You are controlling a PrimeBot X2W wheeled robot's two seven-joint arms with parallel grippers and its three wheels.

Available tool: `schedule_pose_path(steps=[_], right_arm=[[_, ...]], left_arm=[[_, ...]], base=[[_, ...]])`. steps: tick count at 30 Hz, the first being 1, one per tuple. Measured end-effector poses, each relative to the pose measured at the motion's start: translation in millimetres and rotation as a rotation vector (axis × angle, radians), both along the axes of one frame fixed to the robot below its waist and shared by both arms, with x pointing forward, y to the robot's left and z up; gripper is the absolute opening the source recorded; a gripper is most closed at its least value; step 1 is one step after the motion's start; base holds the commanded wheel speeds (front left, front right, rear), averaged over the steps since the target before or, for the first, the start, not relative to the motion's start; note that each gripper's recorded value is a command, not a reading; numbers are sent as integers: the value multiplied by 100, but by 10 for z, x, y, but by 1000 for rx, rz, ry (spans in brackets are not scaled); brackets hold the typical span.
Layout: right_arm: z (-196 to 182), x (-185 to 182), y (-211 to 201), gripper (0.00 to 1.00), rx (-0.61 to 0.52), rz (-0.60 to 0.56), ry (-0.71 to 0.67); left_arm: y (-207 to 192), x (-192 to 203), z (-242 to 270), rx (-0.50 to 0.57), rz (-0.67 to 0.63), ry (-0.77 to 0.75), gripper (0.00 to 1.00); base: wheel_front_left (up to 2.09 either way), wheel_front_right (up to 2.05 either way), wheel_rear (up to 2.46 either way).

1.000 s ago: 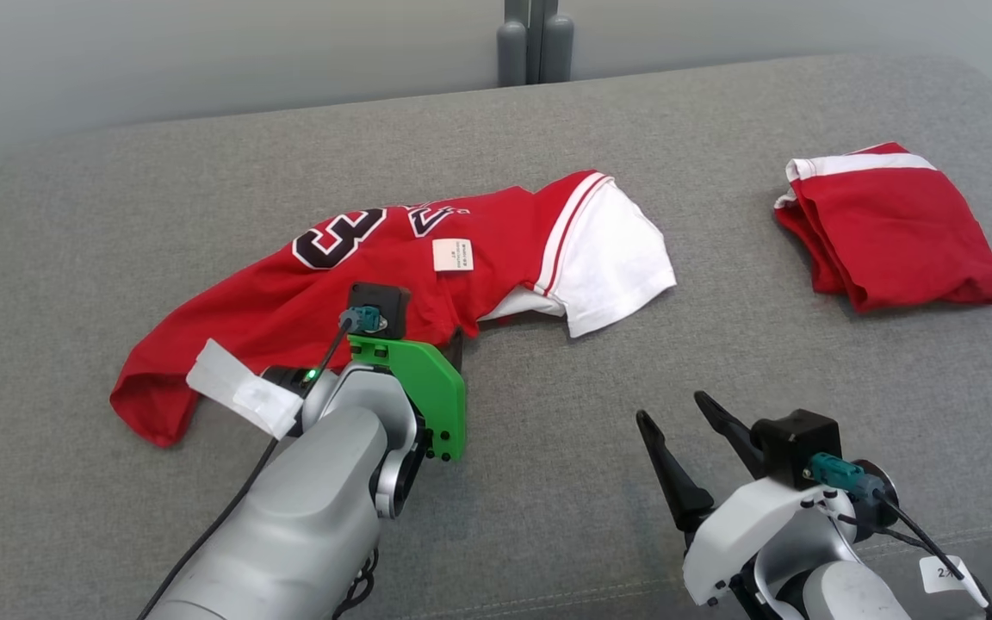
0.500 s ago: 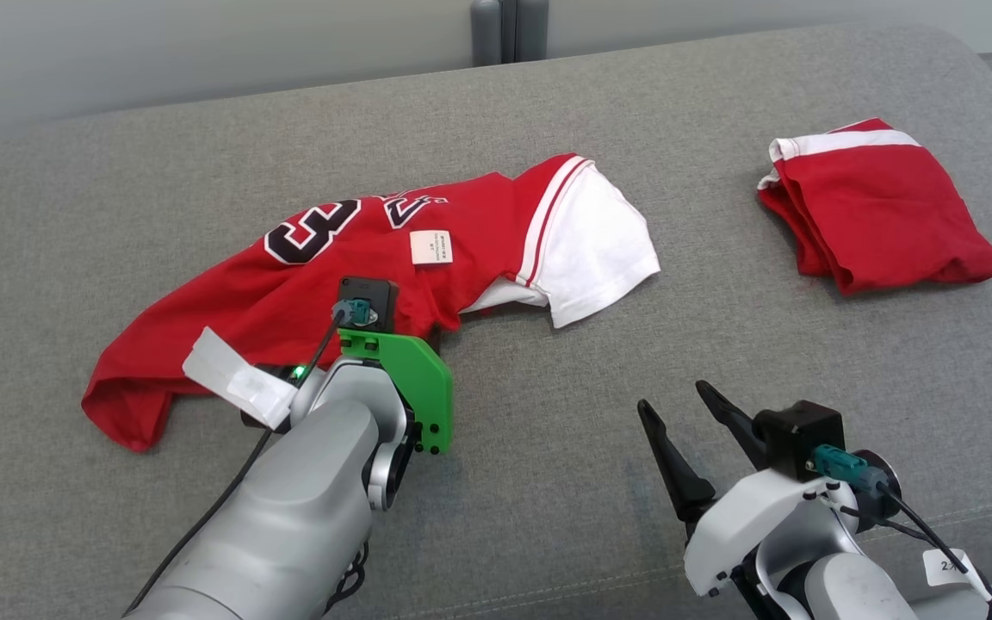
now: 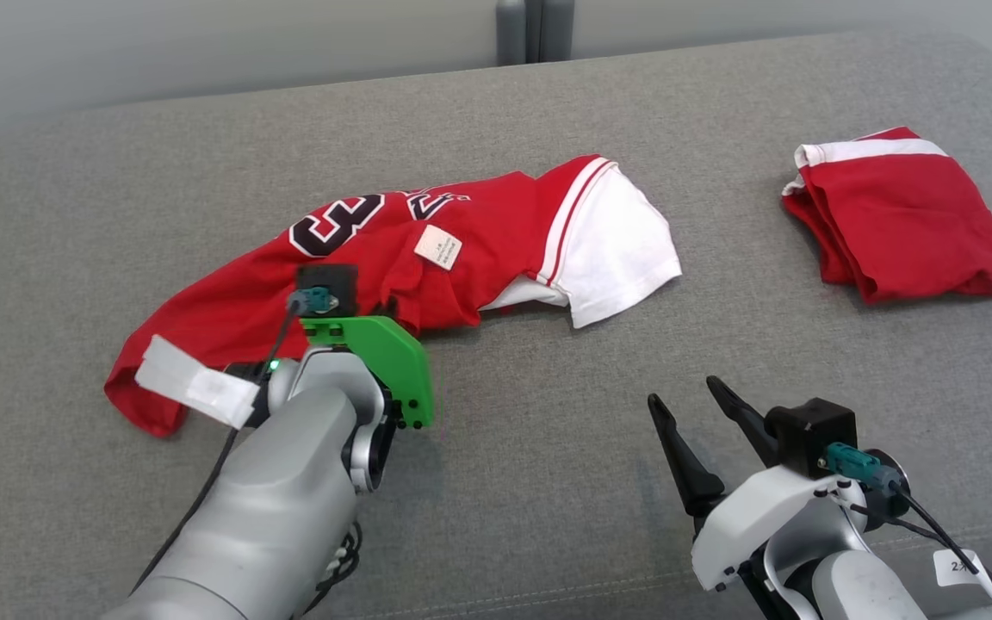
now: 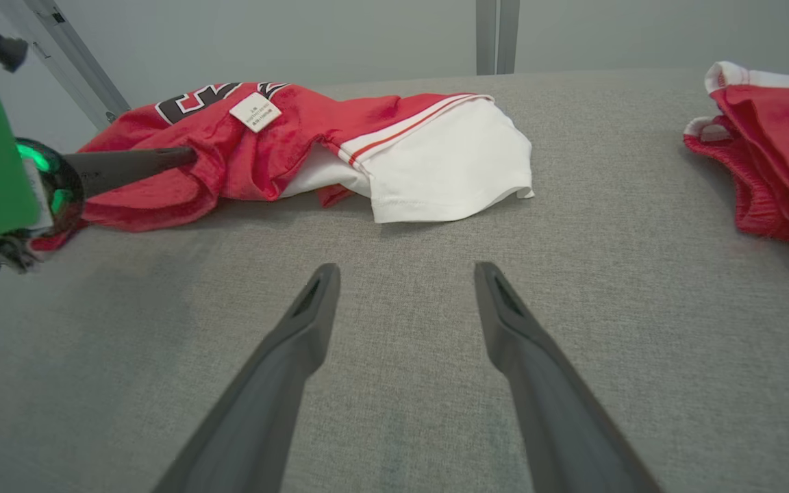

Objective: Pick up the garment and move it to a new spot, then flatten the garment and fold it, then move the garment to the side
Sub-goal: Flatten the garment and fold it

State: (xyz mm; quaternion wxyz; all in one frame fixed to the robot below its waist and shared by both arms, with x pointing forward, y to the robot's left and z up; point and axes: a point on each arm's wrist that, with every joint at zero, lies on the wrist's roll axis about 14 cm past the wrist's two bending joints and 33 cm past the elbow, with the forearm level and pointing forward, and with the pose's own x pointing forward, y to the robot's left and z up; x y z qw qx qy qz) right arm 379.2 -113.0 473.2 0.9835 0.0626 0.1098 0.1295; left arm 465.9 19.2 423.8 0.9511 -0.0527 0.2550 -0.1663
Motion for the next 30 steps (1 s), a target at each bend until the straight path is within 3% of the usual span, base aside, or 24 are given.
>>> schedule_pose_path(steps=[9, 17, 23, 28, 30], right_arm=[[14, 42, 192, 100, 20, 54, -9], [40, 60, 443, 100, 30, 128, -18], [80, 63, 532, 100, 33, 154, -30], [82, 57, 546, 100, 32, 158, -30], [84, 61, 544, 100, 32, 158, -30]], left_arm=[[931, -136, -213, -15, 271, 43, 0], [1324, -320, -211, 66, 316, 14, 0], [1651, -204, 145, 127, 385, -149, 0], [1732, -147, 430, 130, 403, -260, 0], [1678, -275, 276, 128, 386, -210, 0]], base=[[0, 0, 0], [0, 0, 0], [0, 0, 0], [0, 0, 0], [0, 0, 0]])
